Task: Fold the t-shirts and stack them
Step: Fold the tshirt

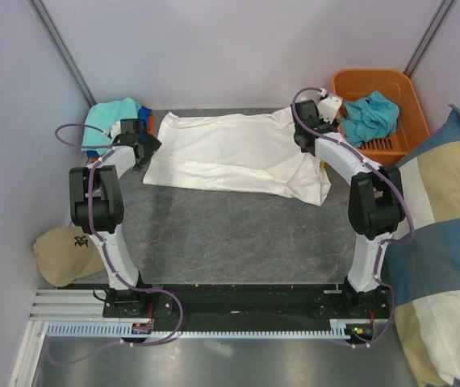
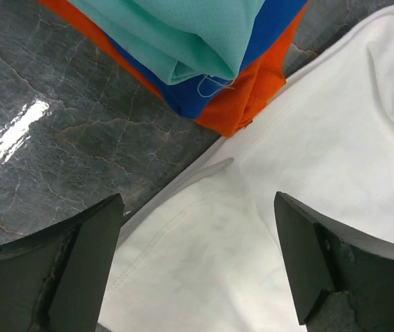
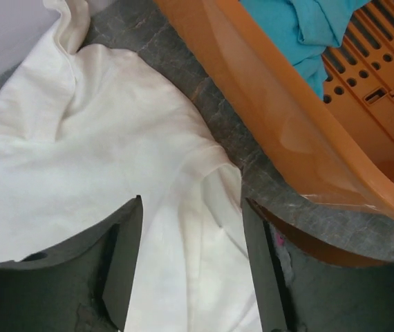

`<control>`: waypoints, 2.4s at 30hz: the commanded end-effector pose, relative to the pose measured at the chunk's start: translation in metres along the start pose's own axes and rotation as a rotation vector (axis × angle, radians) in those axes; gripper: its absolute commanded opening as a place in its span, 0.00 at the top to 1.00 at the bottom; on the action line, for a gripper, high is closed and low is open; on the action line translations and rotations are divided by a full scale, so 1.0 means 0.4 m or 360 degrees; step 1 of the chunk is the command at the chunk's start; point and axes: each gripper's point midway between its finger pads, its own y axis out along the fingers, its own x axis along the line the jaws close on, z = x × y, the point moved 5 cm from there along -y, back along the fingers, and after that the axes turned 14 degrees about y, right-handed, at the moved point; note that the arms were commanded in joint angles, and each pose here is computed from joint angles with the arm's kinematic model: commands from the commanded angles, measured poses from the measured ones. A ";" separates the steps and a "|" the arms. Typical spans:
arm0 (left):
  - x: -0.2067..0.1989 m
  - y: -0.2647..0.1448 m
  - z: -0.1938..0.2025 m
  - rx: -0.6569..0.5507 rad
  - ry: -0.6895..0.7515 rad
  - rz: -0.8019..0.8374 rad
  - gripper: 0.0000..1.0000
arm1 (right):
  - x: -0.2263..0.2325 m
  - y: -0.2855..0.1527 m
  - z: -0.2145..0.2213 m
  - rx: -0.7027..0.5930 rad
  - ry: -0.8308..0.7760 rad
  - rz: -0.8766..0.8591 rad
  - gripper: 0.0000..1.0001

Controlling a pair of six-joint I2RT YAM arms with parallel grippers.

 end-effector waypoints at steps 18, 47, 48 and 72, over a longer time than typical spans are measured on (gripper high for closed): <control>0.050 -0.184 0.050 -0.0085 0.0044 0.0099 0.00 | 0.071 -0.153 0.036 0.0339 -0.0185 -0.0588 0.07; 0.090 -0.113 0.111 -0.0019 0.0124 -0.0067 0.56 | -0.037 -0.189 0.178 0.0519 -0.0342 -0.0511 0.04; 0.090 -0.113 0.111 -0.0019 0.0129 -0.0067 0.58 | -0.039 -0.189 0.179 0.0520 -0.0347 -0.0507 0.04; 0.101 -0.177 0.139 0.0012 0.0115 -0.0046 0.98 | -0.069 -0.187 0.194 0.0523 -0.0367 -0.0472 0.03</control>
